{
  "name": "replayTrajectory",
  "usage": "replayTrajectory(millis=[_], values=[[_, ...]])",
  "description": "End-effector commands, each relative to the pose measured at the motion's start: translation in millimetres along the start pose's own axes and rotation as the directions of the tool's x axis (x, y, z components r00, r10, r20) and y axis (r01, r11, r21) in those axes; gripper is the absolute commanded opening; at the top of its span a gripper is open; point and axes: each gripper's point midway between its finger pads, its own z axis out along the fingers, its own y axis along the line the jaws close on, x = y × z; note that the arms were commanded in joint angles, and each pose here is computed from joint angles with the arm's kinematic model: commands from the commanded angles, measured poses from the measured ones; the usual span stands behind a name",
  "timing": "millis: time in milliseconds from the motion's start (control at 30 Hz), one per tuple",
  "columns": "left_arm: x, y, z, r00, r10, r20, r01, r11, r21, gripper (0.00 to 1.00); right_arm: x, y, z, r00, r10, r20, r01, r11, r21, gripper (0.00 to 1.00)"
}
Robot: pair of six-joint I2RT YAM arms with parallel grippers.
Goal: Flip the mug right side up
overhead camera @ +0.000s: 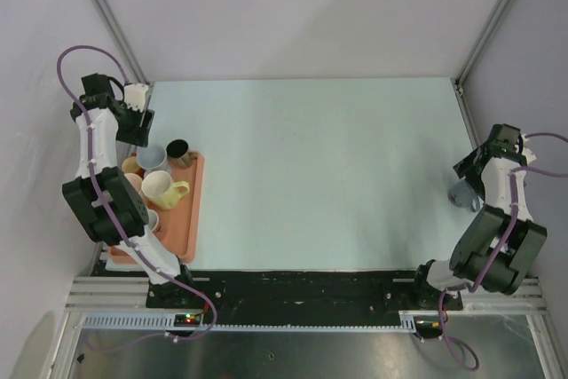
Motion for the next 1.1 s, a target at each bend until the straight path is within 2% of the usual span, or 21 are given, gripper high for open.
replayTrajectory(millis=[0,167,300,433,633,733,800,867,1067], values=[[-2,-5,-21,0.999,0.003,0.033,-0.003,1.000,-0.004,0.71,-14,17,13,0.998,-0.059,0.015,0.059,0.998,-0.011,0.99],[3,-7,-25,1.000,0.012,0.017,-0.012,1.000,-0.008,0.71,-12,26,30,0.984,-0.177,-0.003,0.177,0.984,-0.011,0.98],[3,-8,-30,1.000,0.012,0.018,-0.012,1.000,-0.013,0.71,-3,32,41,0.949,-0.315,-0.025,0.316,0.948,0.036,0.93],[3,-10,-35,1.000,0.015,0.023,-0.015,1.000,-0.012,0.71,8,36,47,0.901,-0.429,-0.059,0.433,0.898,0.081,0.92],[9,-13,-36,1.000,0.028,0.010,-0.028,1.000,-0.010,0.71,52,88,28,0.828,-0.556,-0.076,0.545,0.828,-0.127,0.91],[10,-15,-37,0.999,0.031,0.010,-0.031,0.999,-0.007,0.71,71,100,20,0.787,-0.612,-0.072,0.602,0.789,-0.123,0.93],[10,-16,-39,0.999,0.035,0.017,-0.035,0.999,-0.002,0.71,77,95,23,0.781,-0.617,-0.097,0.613,0.787,-0.071,0.92],[9,-19,-43,0.998,0.047,0.031,-0.047,0.999,0.006,0.71,80,84,33,0.780,-0.610,-0.138,0.615,0.788,-0.007,0.89],[6,-22,-55,0.996,0.064,0.064,-0.064,0.998,0.001,0.72,90,83,42,0.741,-0.650,-0.169,0.659,0.752,-0.005,0.62]])
